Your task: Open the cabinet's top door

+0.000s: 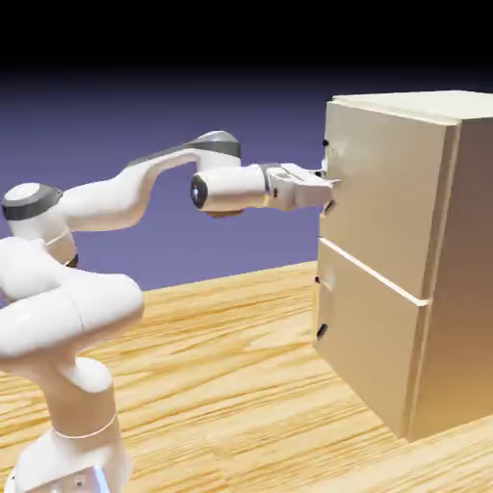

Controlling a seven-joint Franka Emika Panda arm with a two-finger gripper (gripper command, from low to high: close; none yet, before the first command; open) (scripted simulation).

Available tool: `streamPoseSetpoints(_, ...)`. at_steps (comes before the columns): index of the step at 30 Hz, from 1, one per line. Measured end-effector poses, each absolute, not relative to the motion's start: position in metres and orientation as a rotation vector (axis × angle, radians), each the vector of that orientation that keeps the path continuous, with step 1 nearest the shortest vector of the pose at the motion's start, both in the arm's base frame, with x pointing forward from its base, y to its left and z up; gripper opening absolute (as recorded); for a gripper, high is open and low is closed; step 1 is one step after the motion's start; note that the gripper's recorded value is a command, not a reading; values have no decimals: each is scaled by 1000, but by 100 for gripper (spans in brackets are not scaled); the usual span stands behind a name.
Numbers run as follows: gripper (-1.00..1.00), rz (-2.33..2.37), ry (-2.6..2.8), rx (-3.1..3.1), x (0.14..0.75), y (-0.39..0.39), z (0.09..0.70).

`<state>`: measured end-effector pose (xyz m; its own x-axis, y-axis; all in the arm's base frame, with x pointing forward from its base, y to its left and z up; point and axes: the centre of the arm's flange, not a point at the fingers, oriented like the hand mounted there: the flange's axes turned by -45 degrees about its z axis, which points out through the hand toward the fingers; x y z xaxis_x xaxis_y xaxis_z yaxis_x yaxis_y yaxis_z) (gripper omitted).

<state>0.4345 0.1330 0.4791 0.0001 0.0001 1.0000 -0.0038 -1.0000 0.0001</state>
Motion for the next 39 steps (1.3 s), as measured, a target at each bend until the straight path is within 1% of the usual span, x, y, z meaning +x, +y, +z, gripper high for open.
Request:
streamPoseSetpoints(10, -100, 2346, 321, 2346, 362, 83, 479)
streamPoseSetpoints(17, -100, 2413, 547, 2413, 323, 42, 479)
streamPoseSetpoints(27, -100, 2474, 834, 2474, 289, -14, 479)
streamPoseSetpoints(39, -100, 2520, 1207, 2520, 263, -88, 479)
